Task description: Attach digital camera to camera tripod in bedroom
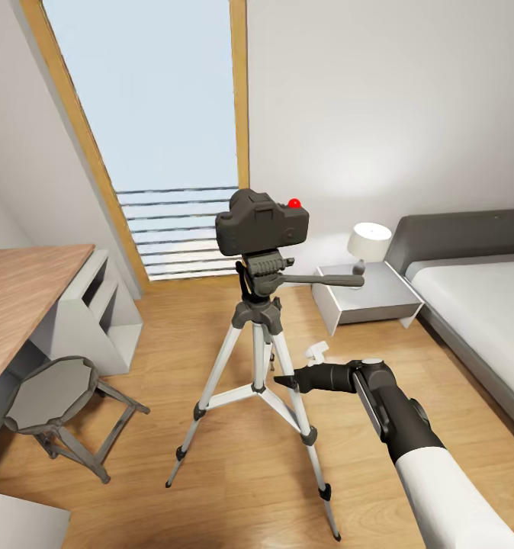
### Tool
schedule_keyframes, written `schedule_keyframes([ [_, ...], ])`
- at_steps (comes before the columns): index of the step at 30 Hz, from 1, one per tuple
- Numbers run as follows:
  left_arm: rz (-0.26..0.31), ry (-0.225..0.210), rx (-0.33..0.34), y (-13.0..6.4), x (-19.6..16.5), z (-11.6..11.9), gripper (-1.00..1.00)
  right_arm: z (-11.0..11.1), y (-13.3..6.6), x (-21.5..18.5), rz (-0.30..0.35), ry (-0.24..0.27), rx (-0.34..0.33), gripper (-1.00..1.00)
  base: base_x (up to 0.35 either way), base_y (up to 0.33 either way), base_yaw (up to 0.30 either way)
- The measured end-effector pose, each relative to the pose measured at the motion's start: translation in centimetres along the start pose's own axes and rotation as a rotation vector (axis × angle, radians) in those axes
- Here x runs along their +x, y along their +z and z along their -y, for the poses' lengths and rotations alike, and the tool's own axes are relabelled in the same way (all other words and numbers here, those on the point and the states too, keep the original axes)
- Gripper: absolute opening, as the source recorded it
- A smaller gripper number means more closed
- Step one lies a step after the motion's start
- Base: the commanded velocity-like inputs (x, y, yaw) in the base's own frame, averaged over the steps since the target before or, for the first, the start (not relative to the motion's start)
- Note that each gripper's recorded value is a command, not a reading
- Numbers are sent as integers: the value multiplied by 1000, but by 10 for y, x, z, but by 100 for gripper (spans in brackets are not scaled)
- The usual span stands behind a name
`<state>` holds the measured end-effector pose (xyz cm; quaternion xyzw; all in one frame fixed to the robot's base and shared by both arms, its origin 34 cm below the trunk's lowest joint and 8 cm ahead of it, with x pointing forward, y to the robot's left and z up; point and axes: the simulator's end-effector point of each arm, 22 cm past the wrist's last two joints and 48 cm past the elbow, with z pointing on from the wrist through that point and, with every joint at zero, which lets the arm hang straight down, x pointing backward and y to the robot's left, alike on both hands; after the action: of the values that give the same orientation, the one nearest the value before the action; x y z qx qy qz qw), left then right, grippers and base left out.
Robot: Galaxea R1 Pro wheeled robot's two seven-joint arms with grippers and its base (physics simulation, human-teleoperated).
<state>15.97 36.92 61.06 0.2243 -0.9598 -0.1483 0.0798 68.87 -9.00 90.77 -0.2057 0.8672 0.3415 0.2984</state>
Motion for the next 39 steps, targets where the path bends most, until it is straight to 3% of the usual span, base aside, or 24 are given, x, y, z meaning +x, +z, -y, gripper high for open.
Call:
schedule_keyframes([
  [1, 0, 0, 0, 0, 0, 0, 100, 0, 0, 0, 0, 0, 0, -100, 0, 0, 0],
  [2, 0, 0, 1, 0, 0, 1, 100, 0, 0, 0, 0, 0, 0, 100, 0, 0, 0],
  [3, -2, 0, 1, 0, 1, 1, 100, 12, 7, 31, -78, 3, 30, 100, 0, 0, 0],
  [21, -2, -17, 1, -1, 4, 7, 100, 12, 7, 32, -80, 7, 28, 100, 0, 0, 0],
  [39, 44, -31, 8, -2, -5, 12, 100, 12, 7, 30, -77, 6, 26, 100, -69, 0, 0],
])
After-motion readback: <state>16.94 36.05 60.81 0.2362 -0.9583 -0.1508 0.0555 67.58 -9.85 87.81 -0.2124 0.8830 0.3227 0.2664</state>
